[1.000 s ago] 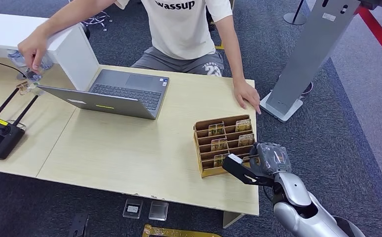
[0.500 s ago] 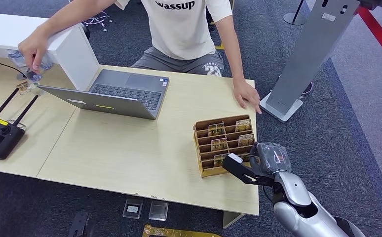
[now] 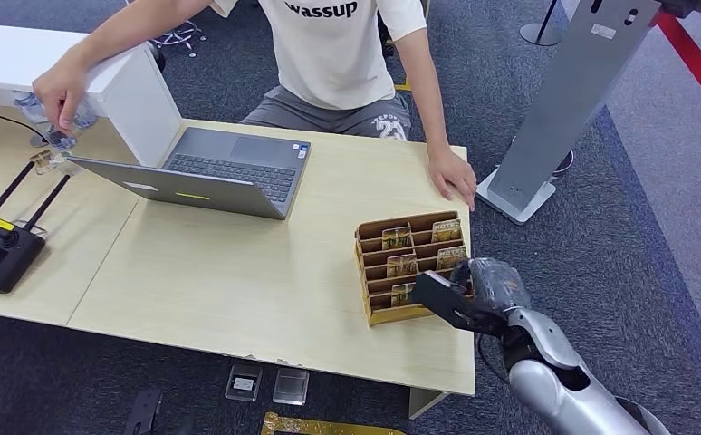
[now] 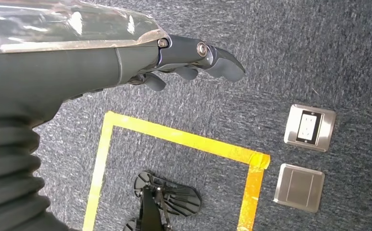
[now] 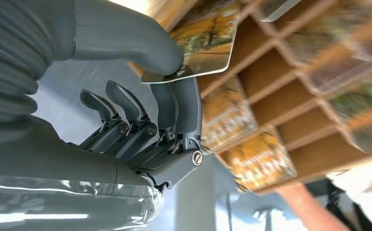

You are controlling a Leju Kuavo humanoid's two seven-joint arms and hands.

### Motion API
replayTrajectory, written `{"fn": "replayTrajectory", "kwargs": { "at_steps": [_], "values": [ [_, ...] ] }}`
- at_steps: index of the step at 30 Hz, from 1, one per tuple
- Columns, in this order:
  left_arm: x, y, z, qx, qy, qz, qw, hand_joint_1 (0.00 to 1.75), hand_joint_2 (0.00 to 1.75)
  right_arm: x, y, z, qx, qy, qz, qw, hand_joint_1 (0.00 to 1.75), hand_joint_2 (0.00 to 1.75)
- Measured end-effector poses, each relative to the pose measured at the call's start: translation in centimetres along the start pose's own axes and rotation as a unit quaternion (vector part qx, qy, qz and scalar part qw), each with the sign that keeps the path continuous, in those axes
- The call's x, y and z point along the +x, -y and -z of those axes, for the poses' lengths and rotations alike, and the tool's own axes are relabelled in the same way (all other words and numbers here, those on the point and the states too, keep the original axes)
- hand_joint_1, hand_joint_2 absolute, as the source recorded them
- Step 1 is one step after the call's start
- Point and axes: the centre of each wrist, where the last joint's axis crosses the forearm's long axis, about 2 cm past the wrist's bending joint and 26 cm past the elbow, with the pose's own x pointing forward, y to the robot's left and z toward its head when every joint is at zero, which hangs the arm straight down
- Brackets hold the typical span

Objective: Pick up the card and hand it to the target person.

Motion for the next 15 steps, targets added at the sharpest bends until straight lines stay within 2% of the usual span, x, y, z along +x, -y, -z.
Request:
{"fn": "replayTrajectory", "kwargs": {
  "at_steps": [6, 11, 15],
  "values": [
    [-0.1, -0.2, 0.0, -0.001, -0.001, -0.004, 1.000, 0.00, 1.75, 1.0, 4.9, -0.2, -0.040, 0.045, 0.049, 0.997, 1.66, 1.75],
    [-0.3, -0.3, -0.1, 0.002, -0.005, -0.011, 1.000, 0.00, 1.75, 2.6, 9.1, -1.0, -0.119, 0.093, 0.044, 0.988, 1.66, 1.75],
    [-0.3, -0.3, -0.1, 0.003, -0.005, -0.013, 1.000, 0.00, 1.75, 4.2, 10.9, -1.8, -0.174, 0.125, 0.014, 0.977, 1.66, 1.75]
  ]
}}
